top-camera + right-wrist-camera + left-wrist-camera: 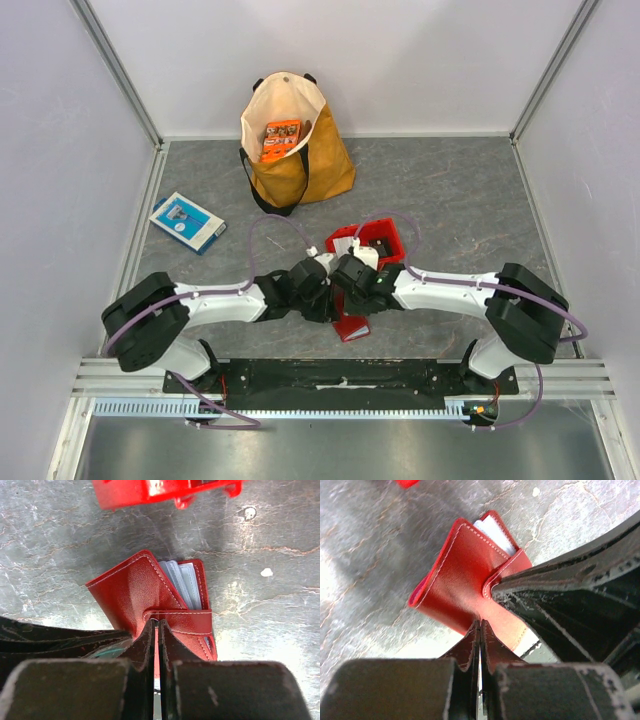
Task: Put the credit cards into the card holder
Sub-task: Close the card holder at the center of the board.
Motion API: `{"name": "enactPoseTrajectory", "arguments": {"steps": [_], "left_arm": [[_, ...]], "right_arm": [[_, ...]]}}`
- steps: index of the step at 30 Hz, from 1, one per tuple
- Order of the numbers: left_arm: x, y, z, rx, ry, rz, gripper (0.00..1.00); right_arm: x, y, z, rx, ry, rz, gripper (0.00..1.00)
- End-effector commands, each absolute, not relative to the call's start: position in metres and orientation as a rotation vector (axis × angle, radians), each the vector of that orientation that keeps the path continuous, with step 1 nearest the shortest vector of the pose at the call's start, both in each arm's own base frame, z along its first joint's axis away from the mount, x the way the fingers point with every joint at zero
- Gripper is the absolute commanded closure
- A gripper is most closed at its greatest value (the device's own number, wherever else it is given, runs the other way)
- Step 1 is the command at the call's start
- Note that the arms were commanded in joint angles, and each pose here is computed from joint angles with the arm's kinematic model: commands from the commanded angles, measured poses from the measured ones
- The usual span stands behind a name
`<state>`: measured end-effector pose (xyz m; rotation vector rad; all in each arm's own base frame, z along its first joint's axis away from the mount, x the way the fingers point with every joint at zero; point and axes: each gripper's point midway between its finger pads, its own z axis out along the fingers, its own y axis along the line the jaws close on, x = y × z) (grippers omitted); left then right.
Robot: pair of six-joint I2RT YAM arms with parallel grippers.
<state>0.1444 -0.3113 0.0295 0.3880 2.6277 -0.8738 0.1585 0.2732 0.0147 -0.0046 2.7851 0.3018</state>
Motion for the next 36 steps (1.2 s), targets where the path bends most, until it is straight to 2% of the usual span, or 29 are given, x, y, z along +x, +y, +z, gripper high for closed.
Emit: {"name": "enactPoseTrajectory", "arguments": {"steps": [1, 9, 15, 28, 32, 36], "left_arm": [[0.151, -0.291, 0.028, 0.258, 2.579, -0.799, 0.97], [0.15, -0.282, 0.035, 0.174, 2.525, -0.844, 0.95], [0.152, -0.286, 0.037, 0.203, 2.516, -0.84, 0.95], [0.152, -0.285, 0.035, 0.199, 2.509, -0.854, 0.95], [0.152, -0.283, 0.036, 0.204, 2.502, -0.857, 0.95], [0.153, -0.284, 0.04, 0.217, 2.496, -0.865, 0.96]], "right_arm": [[0.058, 0.142, -0.103, -0.064, 3.116, -0.422, 0.96], [0.048, 0.141, -0.106, -0.003, 3.11, -0.416, 0.96], [0.041, 0.139, -0.112, -0.119, 3.137, -0.511, 0.95], [0.013, 0.134, -0.128, -0.131, 3.231, -0.552, 0.93], [0.041, 0.158, -0.109, -0.105, 3.121, -0.445, 0.91], [0.089, 0.192, -0.072, -0.077, 2.951, -0.32, 0.85]]}}
